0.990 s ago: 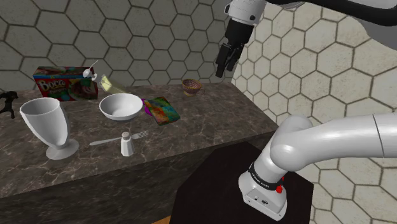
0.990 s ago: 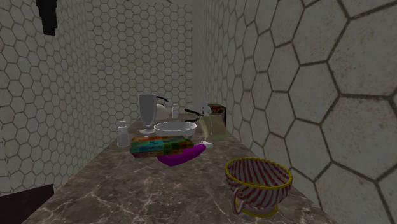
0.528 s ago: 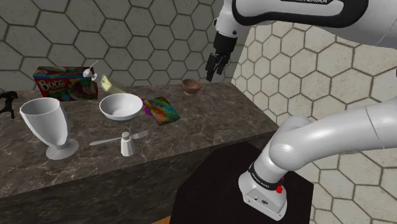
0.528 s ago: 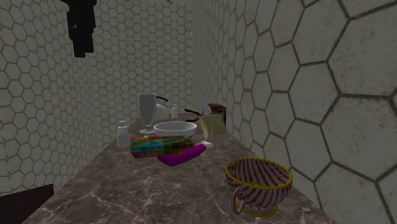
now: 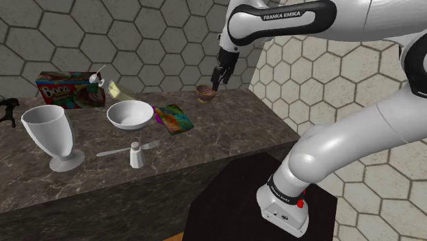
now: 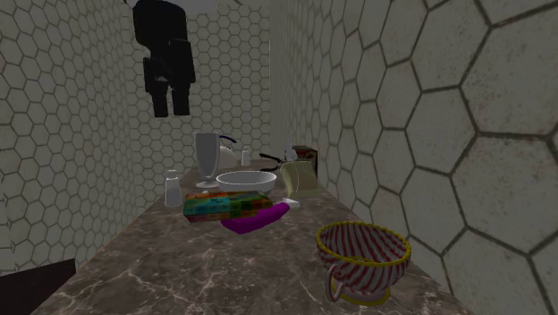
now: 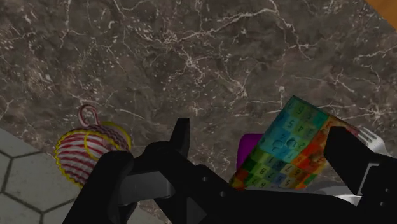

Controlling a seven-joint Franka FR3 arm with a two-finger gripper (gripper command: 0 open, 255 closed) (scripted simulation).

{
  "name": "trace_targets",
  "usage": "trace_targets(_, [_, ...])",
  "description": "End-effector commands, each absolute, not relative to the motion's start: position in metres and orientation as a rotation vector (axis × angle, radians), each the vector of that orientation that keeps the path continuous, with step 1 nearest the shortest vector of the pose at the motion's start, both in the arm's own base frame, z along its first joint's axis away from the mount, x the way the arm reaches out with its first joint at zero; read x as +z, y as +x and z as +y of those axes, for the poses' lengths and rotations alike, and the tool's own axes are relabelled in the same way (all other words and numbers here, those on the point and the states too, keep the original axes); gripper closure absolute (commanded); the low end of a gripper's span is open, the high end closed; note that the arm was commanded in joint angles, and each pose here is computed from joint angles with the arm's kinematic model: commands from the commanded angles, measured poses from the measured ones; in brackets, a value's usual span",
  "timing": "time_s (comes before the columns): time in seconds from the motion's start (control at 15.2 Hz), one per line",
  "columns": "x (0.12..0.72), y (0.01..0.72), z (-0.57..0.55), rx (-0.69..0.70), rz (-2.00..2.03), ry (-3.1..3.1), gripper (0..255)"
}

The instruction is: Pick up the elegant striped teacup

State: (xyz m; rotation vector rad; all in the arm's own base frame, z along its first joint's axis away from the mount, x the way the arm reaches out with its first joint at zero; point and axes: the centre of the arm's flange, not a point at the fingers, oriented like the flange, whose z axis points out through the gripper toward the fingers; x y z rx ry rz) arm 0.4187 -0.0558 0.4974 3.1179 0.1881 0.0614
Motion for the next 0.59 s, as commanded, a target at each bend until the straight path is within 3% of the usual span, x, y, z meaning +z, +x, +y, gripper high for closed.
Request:
trace_targets(0.0, [0.484, 0.437, -0.069, 0.068, 0.195, 3.108, 0])
trace_targets(0.53, [0.425, 0.505, -0.118, 0.085, 0.218, 3.076, 0])
